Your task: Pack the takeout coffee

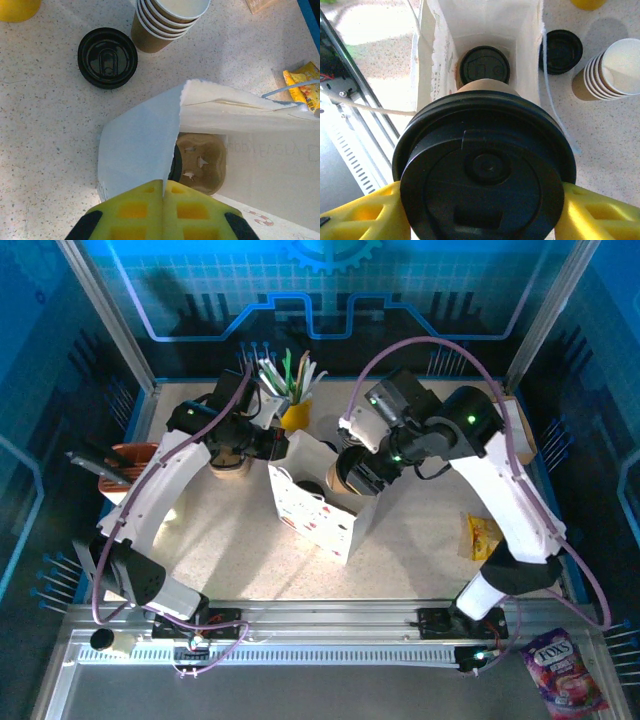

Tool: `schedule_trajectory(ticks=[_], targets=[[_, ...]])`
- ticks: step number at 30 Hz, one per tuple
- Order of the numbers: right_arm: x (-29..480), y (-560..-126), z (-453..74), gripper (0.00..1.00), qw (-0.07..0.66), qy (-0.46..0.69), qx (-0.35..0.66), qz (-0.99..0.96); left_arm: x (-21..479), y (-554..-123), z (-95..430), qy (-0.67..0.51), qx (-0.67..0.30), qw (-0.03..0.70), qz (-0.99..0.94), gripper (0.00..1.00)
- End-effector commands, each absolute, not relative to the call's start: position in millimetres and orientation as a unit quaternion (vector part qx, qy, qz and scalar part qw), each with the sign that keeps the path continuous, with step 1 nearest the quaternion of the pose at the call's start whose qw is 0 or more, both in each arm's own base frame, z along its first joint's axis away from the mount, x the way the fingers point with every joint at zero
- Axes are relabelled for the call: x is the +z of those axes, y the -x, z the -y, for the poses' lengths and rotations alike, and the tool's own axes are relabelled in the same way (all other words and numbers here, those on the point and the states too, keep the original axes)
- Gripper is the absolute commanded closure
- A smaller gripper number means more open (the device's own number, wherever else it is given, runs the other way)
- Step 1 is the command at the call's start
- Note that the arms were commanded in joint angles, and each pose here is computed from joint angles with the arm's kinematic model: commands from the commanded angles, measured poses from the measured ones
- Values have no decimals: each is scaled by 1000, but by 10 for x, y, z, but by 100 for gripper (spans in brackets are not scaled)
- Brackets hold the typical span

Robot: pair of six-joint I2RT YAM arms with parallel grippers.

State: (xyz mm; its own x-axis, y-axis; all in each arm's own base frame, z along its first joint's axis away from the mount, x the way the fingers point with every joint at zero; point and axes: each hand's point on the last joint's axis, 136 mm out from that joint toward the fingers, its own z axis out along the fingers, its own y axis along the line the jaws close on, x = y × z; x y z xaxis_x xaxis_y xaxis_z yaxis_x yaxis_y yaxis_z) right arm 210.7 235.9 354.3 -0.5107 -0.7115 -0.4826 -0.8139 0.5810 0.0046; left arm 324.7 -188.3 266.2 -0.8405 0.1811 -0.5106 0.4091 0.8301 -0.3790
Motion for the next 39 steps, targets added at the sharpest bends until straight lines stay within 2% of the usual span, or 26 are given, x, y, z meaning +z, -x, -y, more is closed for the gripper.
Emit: schedule_trajectory(ticks=[1, 16, 39], targets=[[3411, -2069, -2362, 45, 185, 459, 100, -863, 2623, -3243, 1960, -179, -258, 232, -921, 98], [2929, -2185, -2463, 45, 111, 469, 57, -874, 2561, -3254, 1954, -177, -256, 233, -922, 100], [2554, -2280, -2448, 48, 53, 467, 14, -882, 2521, -3250, 1938, -178, -251, 234, -922, 100]])
